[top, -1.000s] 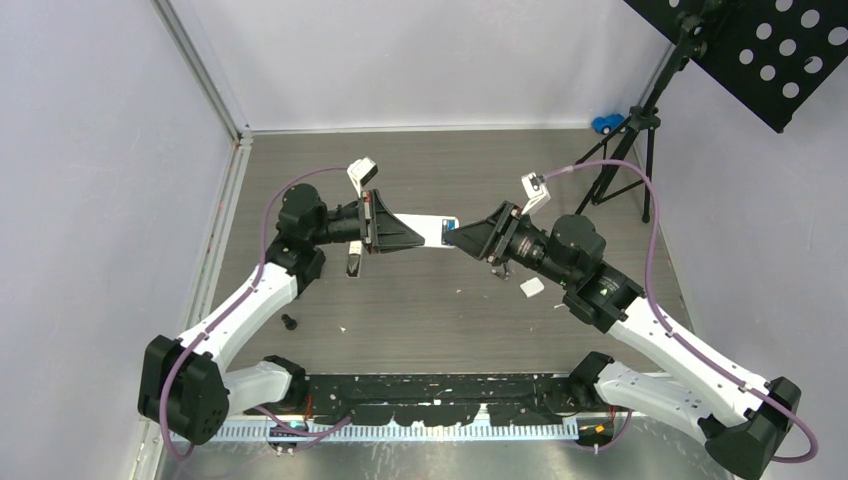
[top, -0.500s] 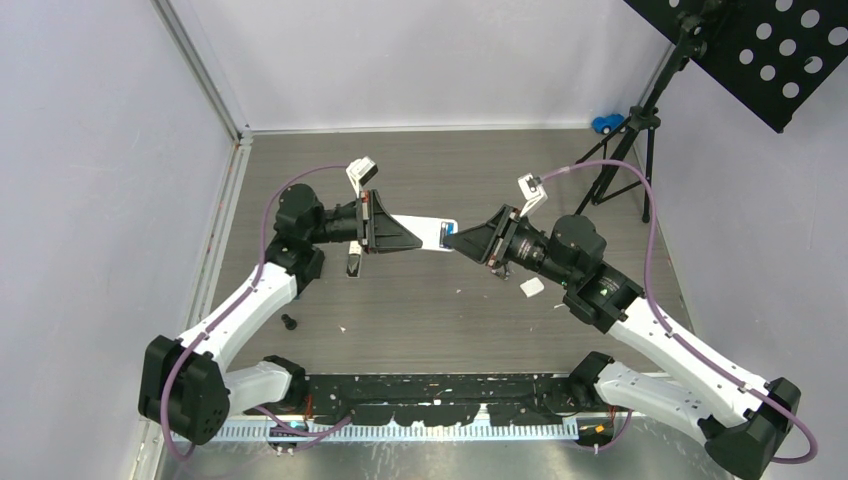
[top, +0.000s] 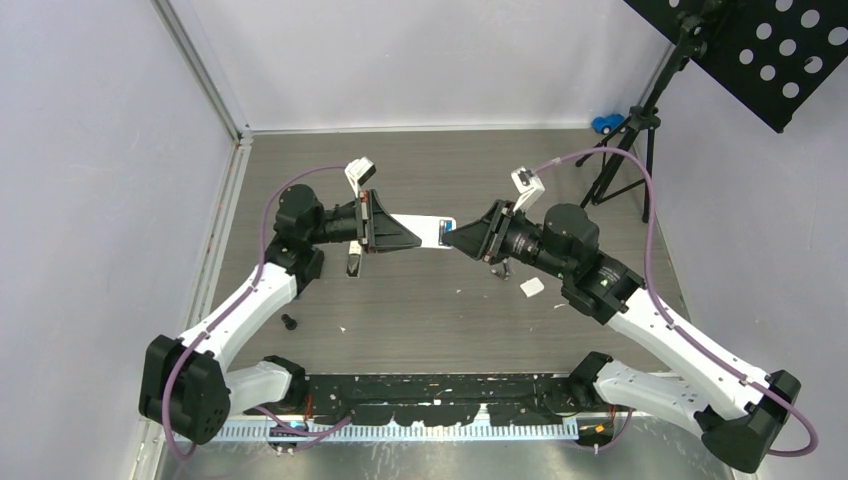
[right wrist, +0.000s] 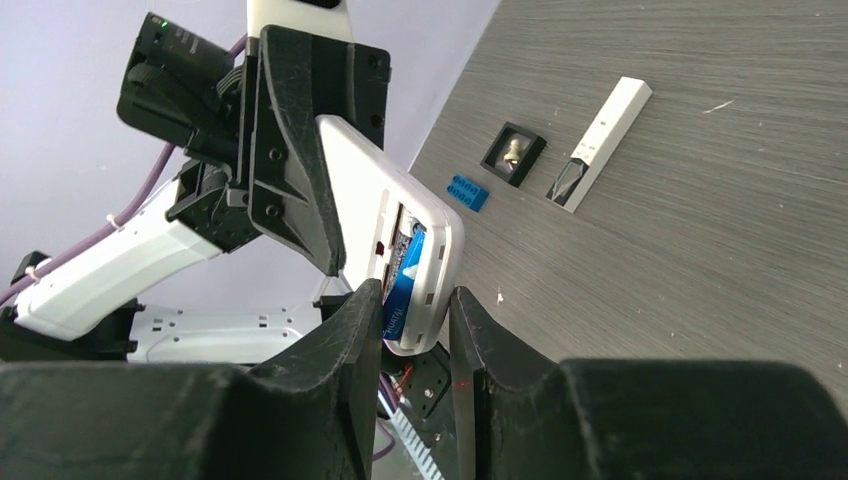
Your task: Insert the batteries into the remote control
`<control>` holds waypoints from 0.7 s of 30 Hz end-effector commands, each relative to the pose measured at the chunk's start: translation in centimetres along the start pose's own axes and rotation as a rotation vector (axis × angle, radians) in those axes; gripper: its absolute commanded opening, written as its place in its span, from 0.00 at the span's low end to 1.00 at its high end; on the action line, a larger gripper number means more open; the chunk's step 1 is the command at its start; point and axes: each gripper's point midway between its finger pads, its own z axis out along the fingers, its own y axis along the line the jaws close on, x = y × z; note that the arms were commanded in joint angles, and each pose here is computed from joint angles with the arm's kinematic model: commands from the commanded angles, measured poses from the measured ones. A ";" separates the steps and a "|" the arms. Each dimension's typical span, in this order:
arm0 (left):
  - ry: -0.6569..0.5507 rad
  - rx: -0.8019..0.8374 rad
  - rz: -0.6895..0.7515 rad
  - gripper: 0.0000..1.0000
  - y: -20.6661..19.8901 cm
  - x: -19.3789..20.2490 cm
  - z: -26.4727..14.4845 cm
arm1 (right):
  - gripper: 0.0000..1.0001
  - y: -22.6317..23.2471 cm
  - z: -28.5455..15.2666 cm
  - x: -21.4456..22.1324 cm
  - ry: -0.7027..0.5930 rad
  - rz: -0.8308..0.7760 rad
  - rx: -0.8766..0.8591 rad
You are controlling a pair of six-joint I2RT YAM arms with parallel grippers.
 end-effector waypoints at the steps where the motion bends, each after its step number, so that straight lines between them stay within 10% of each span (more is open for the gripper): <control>1: 0.082 0.052 0.006 0.00 -1.8 1.8 -0.6 | 0.00 -4.2 1.1 -1.4 -0.071 0.023 0.209; 21: 0.118 0.105 0.038 0.00 -3.2 3.0 -1.2 | 0.00 -4.5 2.6 -1.6 -0.132 0.078 0.117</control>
